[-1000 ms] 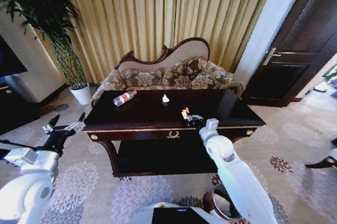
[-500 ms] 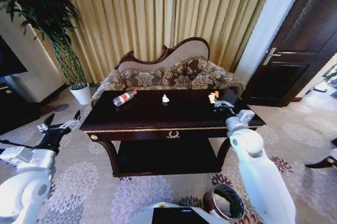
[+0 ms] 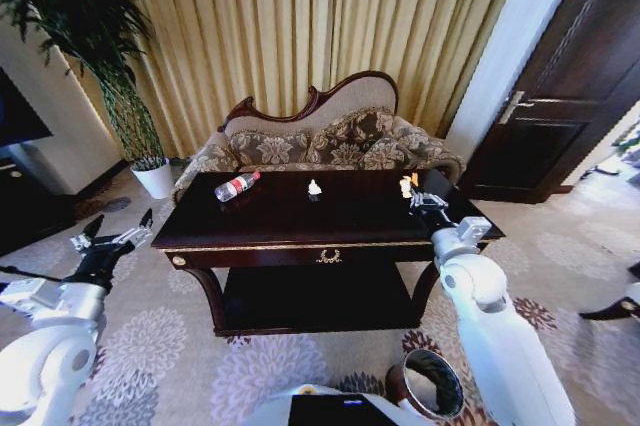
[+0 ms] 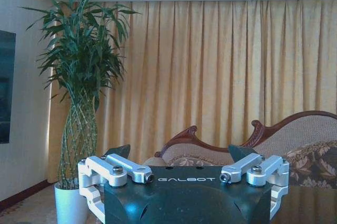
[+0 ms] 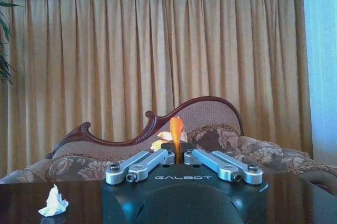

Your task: Move to the front of the table and place the trash on the table into the trash bin.

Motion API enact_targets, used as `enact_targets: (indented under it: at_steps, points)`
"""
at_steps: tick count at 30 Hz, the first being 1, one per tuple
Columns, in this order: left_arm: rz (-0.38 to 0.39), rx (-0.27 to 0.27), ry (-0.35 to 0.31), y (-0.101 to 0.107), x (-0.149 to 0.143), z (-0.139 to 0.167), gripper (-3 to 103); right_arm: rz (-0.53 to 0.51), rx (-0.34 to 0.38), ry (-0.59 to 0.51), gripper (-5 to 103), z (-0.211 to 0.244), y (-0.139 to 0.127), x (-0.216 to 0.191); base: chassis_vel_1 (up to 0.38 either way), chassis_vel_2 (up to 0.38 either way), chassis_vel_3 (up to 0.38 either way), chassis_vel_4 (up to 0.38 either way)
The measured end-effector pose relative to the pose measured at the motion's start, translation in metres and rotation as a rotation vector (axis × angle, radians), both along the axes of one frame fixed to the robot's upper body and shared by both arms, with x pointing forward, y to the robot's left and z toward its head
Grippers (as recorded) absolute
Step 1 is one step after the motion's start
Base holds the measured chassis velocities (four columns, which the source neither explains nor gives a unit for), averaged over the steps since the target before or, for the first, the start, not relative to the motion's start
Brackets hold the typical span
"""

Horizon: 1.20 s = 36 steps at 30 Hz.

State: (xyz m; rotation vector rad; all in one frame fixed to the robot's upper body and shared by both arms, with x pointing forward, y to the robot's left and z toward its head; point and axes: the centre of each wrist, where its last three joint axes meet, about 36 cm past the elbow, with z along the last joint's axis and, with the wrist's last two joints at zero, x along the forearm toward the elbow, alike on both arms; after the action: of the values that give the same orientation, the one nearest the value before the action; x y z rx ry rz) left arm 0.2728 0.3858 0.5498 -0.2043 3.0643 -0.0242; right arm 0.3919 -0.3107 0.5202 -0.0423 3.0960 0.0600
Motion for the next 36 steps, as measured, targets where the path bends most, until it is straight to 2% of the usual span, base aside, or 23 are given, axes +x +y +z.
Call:
enact_targets:
  at_steps: [8, 27, 33, 36]
  points:
    - [-0.008, 0.003, -0.003, -0.002, 0.000, 0.002, 100, 0.000, 0.001, 0.007, 3, -0.003, 0.003, -0.004, 0.092, -0.091, -0.092, 0.076]
    - [-0.014, 0.009, -0.003, -0.007, -0.003, 0.004, 100, -0.022, 0.012, 0.021, 3, -0.022, 0.012, -0.010, 0.198, -0.201, -0.195, 0.196]
    - [-0.008, 0.002, -0.001, -0.007, -0.005, 0.003, 100, -0.110, 0.026, 0.141, 3, -0.069, 0.002, -0.009, 0.013, -0.016, -0.008, 0.013]
    - [0.000, -0.007, -0.020, -0.005, -0.005, 0.000, 100, -0.205, 0.024, 0.309, 3, -0.128, -0.022, -0.017, 0.000, 0.000, 0.000, 0.000]
